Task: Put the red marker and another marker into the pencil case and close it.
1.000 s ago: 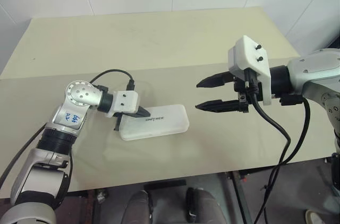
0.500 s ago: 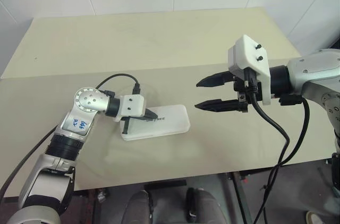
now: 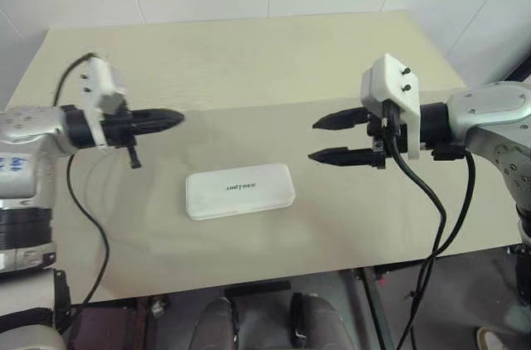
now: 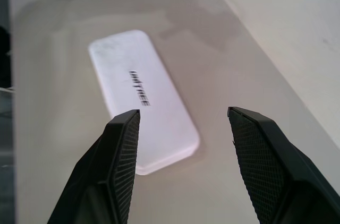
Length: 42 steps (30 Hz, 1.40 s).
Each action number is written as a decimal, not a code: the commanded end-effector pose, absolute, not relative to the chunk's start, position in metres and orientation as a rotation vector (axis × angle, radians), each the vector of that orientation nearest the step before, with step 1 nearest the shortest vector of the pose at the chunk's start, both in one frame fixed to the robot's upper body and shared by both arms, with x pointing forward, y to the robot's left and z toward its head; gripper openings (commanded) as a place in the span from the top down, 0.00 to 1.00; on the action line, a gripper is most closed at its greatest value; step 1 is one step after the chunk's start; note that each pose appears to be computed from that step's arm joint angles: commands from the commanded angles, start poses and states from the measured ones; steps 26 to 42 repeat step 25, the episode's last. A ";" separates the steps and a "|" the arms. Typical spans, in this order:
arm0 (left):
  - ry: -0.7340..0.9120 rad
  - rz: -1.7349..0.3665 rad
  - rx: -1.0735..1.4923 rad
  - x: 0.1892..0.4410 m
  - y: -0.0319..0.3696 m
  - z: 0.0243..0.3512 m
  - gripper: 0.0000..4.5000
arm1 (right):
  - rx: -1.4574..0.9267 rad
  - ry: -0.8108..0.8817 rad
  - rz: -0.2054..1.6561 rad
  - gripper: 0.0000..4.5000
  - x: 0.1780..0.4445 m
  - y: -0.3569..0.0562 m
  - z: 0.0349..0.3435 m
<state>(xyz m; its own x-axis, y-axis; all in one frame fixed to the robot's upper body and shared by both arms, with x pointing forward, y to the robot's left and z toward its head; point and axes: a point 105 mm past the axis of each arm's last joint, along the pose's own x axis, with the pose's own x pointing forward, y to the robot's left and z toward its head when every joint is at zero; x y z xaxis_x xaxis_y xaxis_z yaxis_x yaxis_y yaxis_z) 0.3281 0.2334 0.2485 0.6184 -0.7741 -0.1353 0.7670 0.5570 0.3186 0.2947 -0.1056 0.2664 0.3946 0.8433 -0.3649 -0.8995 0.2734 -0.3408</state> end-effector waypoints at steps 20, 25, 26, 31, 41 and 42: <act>-0.078 -0.342 0.379 0.322 0.309 0.245 0.99 | -0.389 0.044 0.771 0.38 0.394 -0.156 0.232; -0.079 -0.358 0.385 0.325 0.306 0.247 0.99 | -0.381 0.037 0.765 0.38 0.393 -0.157 0.236; -0.079 -0.358 0.385 0.325 0.306 0.247 0.99 | -0.381 0.037 0.765 0.38 0.393 -0.157 0.236; -0.079 -0.358 0.385 0.325 0.306 0.247 0.99 | -0.381 0.037 0.765 0.38 0.393 -0.157 0.236; -0.079 -0.358 0.385 0.325 0.306 0.247 0.99 | -0.381 0.037 0.765 0.38 0.393 -0.157 0.236; -0.079 -0.358 0.385 0.325 0.306 0.247 0.99 | -0.381 0.037 0.765 0.38 0.393 -0.157 0.236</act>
